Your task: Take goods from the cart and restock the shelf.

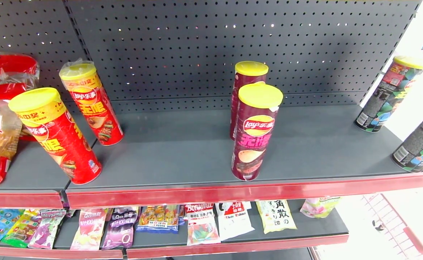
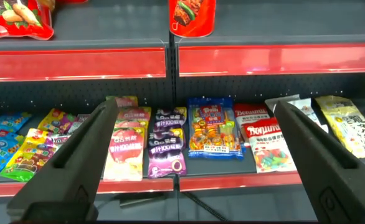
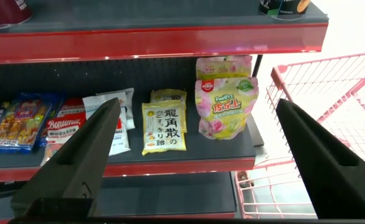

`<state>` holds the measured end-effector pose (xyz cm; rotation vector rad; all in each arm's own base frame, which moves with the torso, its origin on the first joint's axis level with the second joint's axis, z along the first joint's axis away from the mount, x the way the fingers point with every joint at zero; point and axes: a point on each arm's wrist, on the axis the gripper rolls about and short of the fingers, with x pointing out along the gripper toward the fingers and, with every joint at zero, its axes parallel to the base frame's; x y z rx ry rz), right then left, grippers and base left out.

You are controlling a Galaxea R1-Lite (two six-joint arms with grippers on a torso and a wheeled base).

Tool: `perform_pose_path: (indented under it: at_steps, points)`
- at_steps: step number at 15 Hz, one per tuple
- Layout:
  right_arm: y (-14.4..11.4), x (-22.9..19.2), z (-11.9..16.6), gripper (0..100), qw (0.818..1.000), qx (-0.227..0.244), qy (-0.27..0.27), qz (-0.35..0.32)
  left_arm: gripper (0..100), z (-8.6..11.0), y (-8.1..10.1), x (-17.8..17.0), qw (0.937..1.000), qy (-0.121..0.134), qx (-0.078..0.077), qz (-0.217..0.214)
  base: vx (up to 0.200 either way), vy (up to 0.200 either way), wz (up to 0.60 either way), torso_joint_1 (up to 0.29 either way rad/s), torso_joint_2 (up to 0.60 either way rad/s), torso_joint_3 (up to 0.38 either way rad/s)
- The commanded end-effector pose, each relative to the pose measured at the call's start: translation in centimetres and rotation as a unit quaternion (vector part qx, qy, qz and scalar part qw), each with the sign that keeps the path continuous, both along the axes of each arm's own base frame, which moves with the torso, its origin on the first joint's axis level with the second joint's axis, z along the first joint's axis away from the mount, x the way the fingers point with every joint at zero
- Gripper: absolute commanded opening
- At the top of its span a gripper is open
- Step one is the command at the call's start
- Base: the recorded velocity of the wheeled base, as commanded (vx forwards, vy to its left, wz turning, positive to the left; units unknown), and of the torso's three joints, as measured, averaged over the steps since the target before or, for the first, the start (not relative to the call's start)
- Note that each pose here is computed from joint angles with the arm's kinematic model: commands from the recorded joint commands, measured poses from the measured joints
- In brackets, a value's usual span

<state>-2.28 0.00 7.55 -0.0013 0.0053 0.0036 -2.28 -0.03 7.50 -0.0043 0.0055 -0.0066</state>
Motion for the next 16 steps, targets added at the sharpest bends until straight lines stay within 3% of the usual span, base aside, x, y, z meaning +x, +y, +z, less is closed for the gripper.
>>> perform_pose_path:
  at_steps: [1,6,10,16]
  points:
    - [0.00,0.00,-0.01,100,1.000,0.000,0.000,0.000,100,0.00,0.00,0.00,1.0000,0.000,0.000,0.000,0.000,0.000,0.00,0.000,0.00,0.000]
    - [0.00,0.00,-0.01,100,1.000,0.000,0.000,0.000,100,0.00,0.00,0.00,1.0000,0.000,0.000,0.000,0.000,0.000,0.00,0.000,0.00,0.000]
    - [0.00,0.00,-0.01,100,1.000,0.000,0.000,0.000,100,-0.01,0.00,0.00,1.0000,0.000,0.000,0.000,0.000,-0.200,0.00,0.004,0.00,0.001]
    - [0.00,0.00,-0.01,100,1.000,0.000,0.000,0.000,100,0.00,0.00,0.00,1.0000,0.000,0.000,-0.001,0.000,0.000,0.00,0.000,0.00,0.000]
